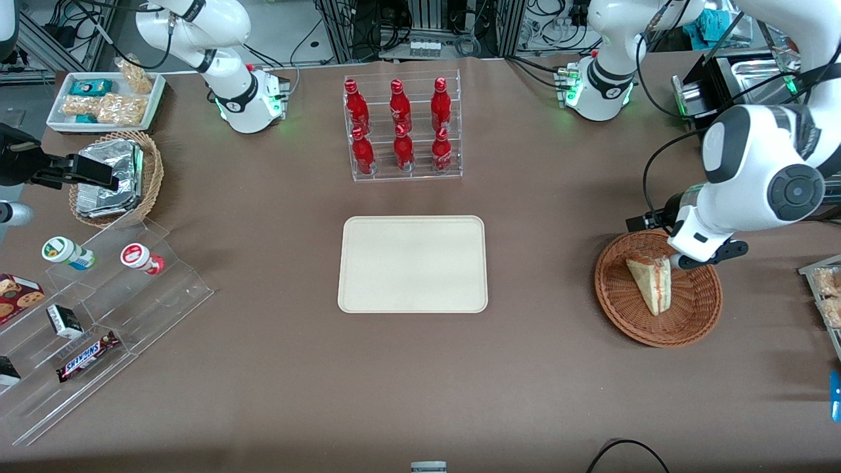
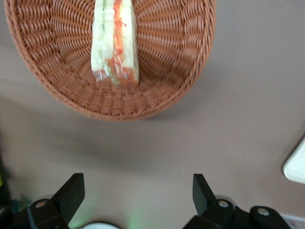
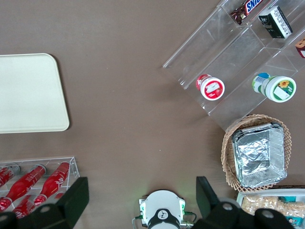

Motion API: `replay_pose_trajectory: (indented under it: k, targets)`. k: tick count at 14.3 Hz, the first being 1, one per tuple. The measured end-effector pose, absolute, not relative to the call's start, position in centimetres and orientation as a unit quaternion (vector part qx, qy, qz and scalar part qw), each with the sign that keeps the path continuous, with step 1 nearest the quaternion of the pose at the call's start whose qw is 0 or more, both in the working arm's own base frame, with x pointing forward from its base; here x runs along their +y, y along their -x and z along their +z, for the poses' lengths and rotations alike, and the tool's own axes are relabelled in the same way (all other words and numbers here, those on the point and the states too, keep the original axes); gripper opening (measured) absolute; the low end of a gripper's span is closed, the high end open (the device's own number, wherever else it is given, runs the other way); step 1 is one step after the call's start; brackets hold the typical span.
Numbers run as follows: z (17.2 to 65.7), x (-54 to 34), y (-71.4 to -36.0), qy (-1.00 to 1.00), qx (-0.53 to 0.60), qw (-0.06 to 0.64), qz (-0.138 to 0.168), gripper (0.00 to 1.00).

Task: Place sandwich from basket to tray
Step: 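Lower the open left gripper around the sandwich wedge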

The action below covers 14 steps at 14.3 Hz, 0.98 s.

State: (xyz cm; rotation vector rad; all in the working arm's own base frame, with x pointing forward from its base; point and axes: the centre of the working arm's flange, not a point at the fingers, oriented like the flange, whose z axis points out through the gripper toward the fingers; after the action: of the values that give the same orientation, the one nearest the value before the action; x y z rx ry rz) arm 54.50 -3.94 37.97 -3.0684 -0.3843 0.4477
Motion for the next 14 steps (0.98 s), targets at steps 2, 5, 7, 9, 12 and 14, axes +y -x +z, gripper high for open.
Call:
replay_pose_trajectory:
  k: [2,5,7,9,12,14]
  targets:
    - [37.1,-3.0,-54.6,0.983,-0.132,0.004,0.128,1.0]
    - [35.6,-1.4,-55.0,0.985,-0.146,-0.002,0.097,1.0]
    - [33.6,0.0,-54.9,0.984,-0.156,-0.004,0.087,1.0]
    - [31.7,0.5,-55.0,0.985,-0.151,0.002,0.082,1.0]
    - [29.1,0.5,-55.9,0.988,-0.141,-0.002,0.066,1.0]
    - [27.6,0.9,-56.3,0.988,-0.138,-0.006,0.062,1.0]
